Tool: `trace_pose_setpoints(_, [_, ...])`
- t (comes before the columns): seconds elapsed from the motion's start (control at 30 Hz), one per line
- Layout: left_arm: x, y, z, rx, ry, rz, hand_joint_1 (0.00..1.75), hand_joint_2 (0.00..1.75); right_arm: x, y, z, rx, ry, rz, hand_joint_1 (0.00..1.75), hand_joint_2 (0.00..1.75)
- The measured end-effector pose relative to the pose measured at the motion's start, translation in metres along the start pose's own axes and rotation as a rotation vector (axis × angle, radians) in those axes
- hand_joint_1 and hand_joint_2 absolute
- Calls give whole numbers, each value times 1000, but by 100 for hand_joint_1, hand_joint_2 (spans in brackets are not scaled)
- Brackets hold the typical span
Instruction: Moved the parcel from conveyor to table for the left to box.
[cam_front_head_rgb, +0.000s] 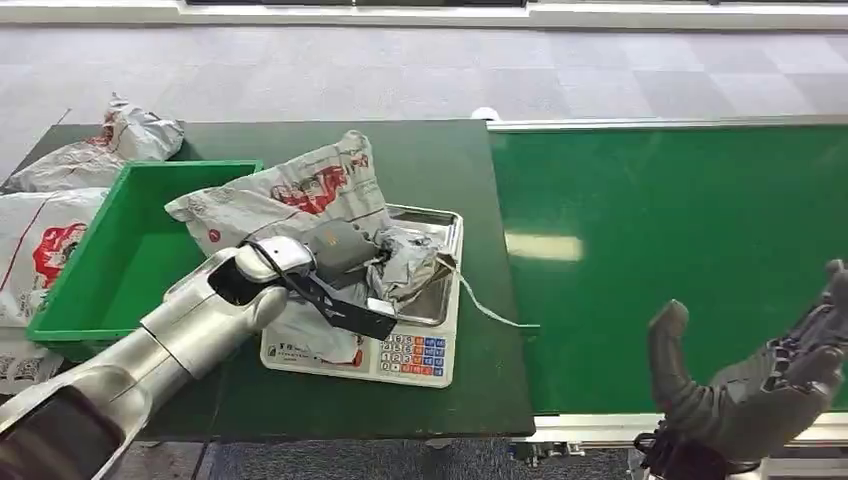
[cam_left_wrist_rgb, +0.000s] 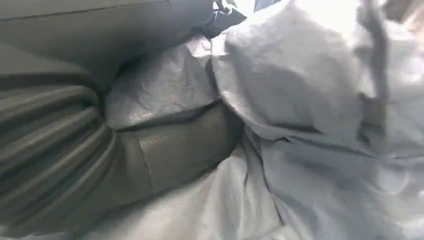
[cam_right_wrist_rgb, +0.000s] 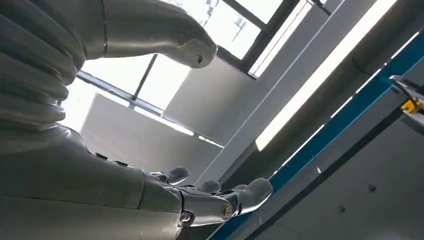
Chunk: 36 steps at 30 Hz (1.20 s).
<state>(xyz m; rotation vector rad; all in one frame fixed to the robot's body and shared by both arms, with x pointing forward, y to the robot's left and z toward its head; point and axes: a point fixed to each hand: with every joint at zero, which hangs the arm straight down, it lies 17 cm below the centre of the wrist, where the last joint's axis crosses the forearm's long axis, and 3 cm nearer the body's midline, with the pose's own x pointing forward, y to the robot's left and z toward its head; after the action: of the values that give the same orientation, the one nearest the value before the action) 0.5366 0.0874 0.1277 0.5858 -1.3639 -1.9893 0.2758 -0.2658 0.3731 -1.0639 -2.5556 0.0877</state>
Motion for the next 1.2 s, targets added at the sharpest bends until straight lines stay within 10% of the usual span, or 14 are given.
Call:
trace_pose_setpoints(0.6, [-62, 209, 91, 423, 142, -255, 175, 175, 4, -16, 20, 17, -3, 0, 0, 175])
trace_pose_setpoints(1.2, [-252, 181, 193, 387, 563, -222, 175, 175, 2, -25, 35, 49, 13, 39, 0, 175])
